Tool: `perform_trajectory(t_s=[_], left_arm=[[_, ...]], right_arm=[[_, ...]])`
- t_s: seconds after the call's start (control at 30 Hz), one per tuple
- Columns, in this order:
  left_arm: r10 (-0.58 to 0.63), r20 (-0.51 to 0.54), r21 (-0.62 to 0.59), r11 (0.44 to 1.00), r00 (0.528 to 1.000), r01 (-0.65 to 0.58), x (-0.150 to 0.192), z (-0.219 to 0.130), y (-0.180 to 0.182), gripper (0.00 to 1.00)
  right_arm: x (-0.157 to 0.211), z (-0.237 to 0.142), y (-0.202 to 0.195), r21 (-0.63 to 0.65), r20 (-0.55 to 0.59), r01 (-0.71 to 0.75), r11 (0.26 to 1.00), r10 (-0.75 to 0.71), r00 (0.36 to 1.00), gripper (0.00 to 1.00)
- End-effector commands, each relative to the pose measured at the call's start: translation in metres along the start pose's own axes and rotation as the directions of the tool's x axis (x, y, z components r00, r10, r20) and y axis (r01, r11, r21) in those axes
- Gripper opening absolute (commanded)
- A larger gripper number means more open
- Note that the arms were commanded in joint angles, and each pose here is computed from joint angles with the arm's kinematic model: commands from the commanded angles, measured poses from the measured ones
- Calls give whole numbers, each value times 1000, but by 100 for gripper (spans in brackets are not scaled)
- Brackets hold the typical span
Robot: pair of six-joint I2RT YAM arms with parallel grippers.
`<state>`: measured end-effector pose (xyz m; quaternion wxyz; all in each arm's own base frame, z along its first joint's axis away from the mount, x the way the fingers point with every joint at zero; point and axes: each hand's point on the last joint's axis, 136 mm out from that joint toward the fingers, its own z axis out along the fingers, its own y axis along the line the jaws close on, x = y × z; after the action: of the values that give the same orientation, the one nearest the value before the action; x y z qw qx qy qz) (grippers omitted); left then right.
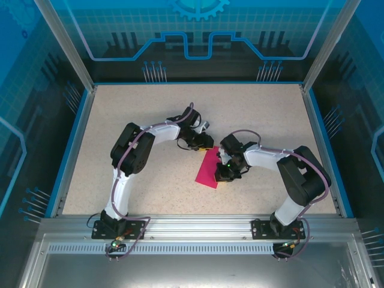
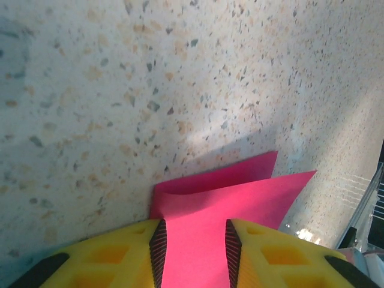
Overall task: Fold a paper plane with a square sheet of paper (fold left side to right side)
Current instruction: First fold the square sheet of paper in half at the center of the table.
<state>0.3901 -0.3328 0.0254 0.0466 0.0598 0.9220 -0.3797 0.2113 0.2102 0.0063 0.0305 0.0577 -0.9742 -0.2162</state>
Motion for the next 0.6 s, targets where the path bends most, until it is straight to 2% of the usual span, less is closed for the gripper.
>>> perform_trajectory(t_s=[0.0, 0.43, 0.57], left_arm=[[5, 104, -33, 999, 995, -2, -34, 2, 20, 37], [1, 112, -36, 999, 994, 3, -41, 4, 18, 38], [12, 142, -28, 1000, 990, -8, -49, -8, 11, 38]], right_arm=[[38, 17, -53, 223, -122, -35, 974, 64, 990, 10], [35, 13, -53, 223, -113, -38, 974, 65, 992, 10], [28, 5, -53, 214, -96, -34, 976, 56, 994, 10]])
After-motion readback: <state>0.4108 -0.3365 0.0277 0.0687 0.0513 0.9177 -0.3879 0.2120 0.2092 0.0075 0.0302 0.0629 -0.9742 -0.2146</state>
